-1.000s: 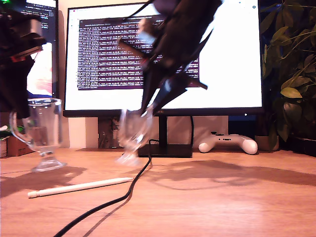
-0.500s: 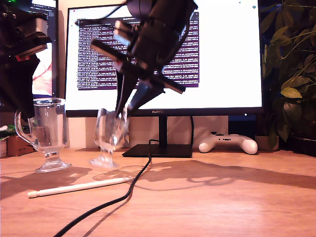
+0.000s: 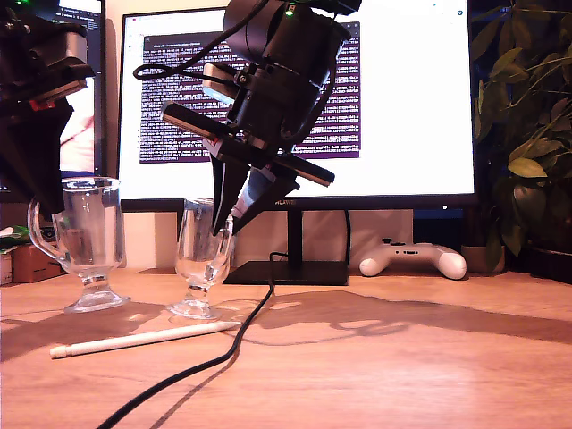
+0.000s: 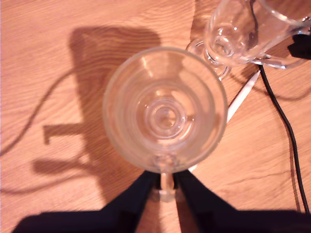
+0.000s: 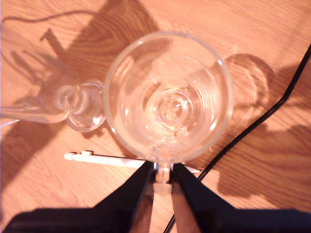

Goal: Pick the small glass cups in front of you with each of your hands, and place them behind the white pen

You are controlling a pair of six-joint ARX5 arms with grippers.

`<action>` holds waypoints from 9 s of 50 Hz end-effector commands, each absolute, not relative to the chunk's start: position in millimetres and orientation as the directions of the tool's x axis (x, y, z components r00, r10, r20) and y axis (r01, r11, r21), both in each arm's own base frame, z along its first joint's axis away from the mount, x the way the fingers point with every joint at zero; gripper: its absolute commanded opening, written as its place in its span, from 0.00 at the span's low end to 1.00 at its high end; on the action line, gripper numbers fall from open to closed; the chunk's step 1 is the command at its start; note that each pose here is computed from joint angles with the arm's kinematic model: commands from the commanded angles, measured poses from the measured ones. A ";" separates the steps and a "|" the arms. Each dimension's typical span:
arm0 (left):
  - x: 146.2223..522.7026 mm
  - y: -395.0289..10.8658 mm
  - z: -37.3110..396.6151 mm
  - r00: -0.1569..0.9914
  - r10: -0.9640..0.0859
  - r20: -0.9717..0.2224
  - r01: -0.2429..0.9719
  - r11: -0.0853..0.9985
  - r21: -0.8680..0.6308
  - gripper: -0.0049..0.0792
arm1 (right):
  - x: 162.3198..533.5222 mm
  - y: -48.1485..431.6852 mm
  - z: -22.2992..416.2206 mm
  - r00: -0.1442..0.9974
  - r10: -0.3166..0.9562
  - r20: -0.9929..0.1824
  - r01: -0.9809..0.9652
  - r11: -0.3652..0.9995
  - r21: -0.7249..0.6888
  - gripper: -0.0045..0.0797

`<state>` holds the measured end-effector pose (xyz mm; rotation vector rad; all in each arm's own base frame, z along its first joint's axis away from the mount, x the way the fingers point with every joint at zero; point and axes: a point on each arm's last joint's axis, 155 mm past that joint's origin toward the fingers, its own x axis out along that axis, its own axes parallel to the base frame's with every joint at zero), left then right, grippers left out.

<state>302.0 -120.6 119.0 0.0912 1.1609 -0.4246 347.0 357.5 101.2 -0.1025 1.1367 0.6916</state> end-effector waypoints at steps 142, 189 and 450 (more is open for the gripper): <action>302.0 -148.0 121.5 0.281 -0.318 -0.906 0.448 0.878 -0.169 0.41 | 356.0 323.7 163.9 0.217 0.444 -0.869 -0.517 0.807 0.284 0.36; 275.9 -108.4 192.2 0.502 -0.350 -0.791 0.401 0.904 -0.145 0.04 | 354.9 267.8 181.2 0.332 0.230 -0.915 -0.465 0.884 0.054 0.04; 245.5 -5.7 102.0 0.972 -0.026 -0.234 -0.005 0.992 -0.129 0.04 | 242.1 -14.3 114.7 0.969 -0.069 -0.238 0.087 0.994 0.066 0.04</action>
